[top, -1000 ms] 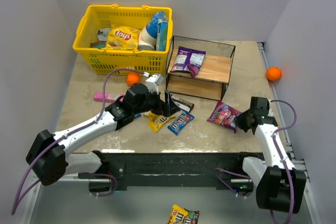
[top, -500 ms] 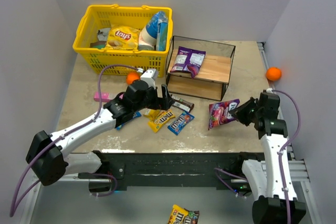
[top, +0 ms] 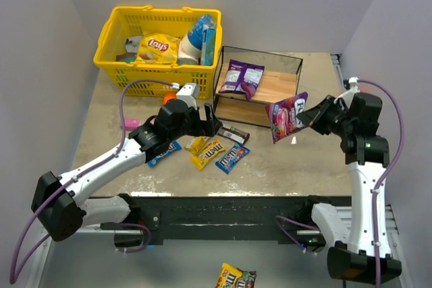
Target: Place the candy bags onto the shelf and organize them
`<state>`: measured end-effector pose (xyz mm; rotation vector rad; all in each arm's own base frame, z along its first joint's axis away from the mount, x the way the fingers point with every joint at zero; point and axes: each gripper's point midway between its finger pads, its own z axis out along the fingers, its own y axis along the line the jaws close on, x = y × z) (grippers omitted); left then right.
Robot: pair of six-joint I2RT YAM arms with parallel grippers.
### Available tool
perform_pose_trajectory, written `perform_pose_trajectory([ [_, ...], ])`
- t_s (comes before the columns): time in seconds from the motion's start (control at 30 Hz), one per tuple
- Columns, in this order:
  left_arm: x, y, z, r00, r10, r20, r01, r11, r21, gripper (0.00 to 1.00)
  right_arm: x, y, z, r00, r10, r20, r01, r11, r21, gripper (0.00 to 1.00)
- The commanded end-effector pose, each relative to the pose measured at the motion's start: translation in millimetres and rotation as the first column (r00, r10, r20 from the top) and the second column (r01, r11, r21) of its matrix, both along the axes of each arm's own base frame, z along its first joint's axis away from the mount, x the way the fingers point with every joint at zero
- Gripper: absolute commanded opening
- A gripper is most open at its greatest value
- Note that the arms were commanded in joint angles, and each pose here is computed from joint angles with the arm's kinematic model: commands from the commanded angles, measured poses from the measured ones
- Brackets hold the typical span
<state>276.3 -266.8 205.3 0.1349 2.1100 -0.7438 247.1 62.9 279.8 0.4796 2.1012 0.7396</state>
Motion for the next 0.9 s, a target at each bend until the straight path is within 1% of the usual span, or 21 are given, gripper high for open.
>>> perform_pose_trajectory([
  [0.0, 2, -8, 37, 0.997, -0.040, 0.071, 0.044, 0.997, -0.057, 0.96, 15, 13, 54, 0.970, 0.172, 0.174, -0.157, 0.983, -0.094, 0.00],
  [0.03, 1, -9, 38, 0.996, -0.045, 0.073, 0.049, 0.997, -0.059, 0.96, 17, 15, 69, 0.956, 0.195, 0.218, -0.170, 0.977, -0.126, 0.00],
  [0.13, 2, -9, 39, 0.996, -0.047, 0.077, 0.052, 0.997, -0.059, 0.96, 31, 26, 88, 0.929, 0.258, 0.264, -0.220, 0.961, -0.165, 0.00],
  [0.17, 2, -9, 39, 0.996, -0.049, 0.077, 0.054, 0.997, -0.058, 0.96, 36, 29, 92, 0.923, 0.272, 0.272, -0.227, 0.956, -0.186, 0.00],
  [0.2, 2, -10, 40, 0.996, -0.050, 0.079, 0.055, 0.997, -0.058, 0.96, 37, 43, 96, 0.905, 0.321, 0.279, -0.269, 0.940, -0.209, 0.00],
  [0.23, 2, -11, 42, 0.995, -0.055, 0.081, 0.060, 0.996, -0.059, 0.96, 49, 48, 102, 0.896, 0.343, 0.281, -0.278, 0.928, -0.248, 0.00],
  [0.3, 1, -10, 42, 0.995, -0.057, 0.079, 0.062, 0.997, -0.056, 0.96, 62, 56, 102, 0.893, 0.370, 0.255, -0.290, 0.908, -0.302, 0.00],
  [0.33, 1, -10, 43, 0.995, -0.057, 0.082, 0.062, 0.996, -0.057, 0.96, 64, 55, 115, 0.883, 0.386, 0.266, -0.286, 0.894, -0.346, 0.00],
  [0.37, 1, -10, 43, 0.995, -0.058, 0.083, 0.063, 0.996, -0.056, 0.96, 80, 53, 107, 0.897, 0.377, 0.230, -0.280, 0.888, -0.365, 0.00],
  [0.4, 2, -10, 44, 0.995, -0.055, 0.086, 0.060, 0.997, -0.057, 0.96, 85, 51, 118, 0.893, 0.373, 0.252, -0.262, 0.885, -0.385, 0.00],
  [0.5, 2, -10, 46, 0.994, -0.057, 0.092, 0.062, 0.996, -0.056, 0.96, 103, 48, 114, 0.887, 0.402, 0.226, -0.271, 0.851, -0.450, 0.00],
  [0.53, 2, -10, 46, 0.994, -0.056, 0.093, 0.061, 0.997, -0.055, 0.96, 106, 47, 119, 0.872, 0.431, 0.234, -0.279, 0.828, -0.487, 0.00],
  [0.6, 2, -10, 47, 0.993, -0.060, 0.098, 0.065, 0.997, -0.052, 0.96, 116, 51, 113, 0.856, 0.471, 0.212, -0.314, 0.801, -0.509, 0.00],
  [0.63, 2, -9, 48, 0.993, -0.060, 0.099, 0.065, 0.997, -0.049, 0.96, 117, 51, 118, 0.849, 0.484, 0.211, -0.322, 0.791, -0.520, 0.00],
  [0.67, 2, -9, 48, 0.993, -0.060, 0.100, 0.065, 0.997, -0.048, 0.96, 120, 51, 119, 0.836, 0.509, 0.207, -0.333, 0.769, -0.546, 0.00],
  [0.7, 2, -8, 47, 0.993, -0.060, 0.099, 0.064, 0.997, -0.045, 0.96, 127, 54, 111, 0.832, 0.524, 0.181, -0.359, 0.759, -0.543, 0.00],
  [0.73, 3, -8, 48, 0.993, -0.058, 0.100, 0.063, 0.997, -0.046, 0.96, 126, 56, 119, 0.812, 0.552, 0.191, -0.373, 0.742, -0.557, 0.00],
  [0.87, 2, -7, 47, 0.993, -0.057, 0.102, 0.061, 0.997, -0.042, 0.96, 137, 56, 114, 0.805, 0.572, 0.156, -0.396, 0.714, -0.577, 0.00],
])
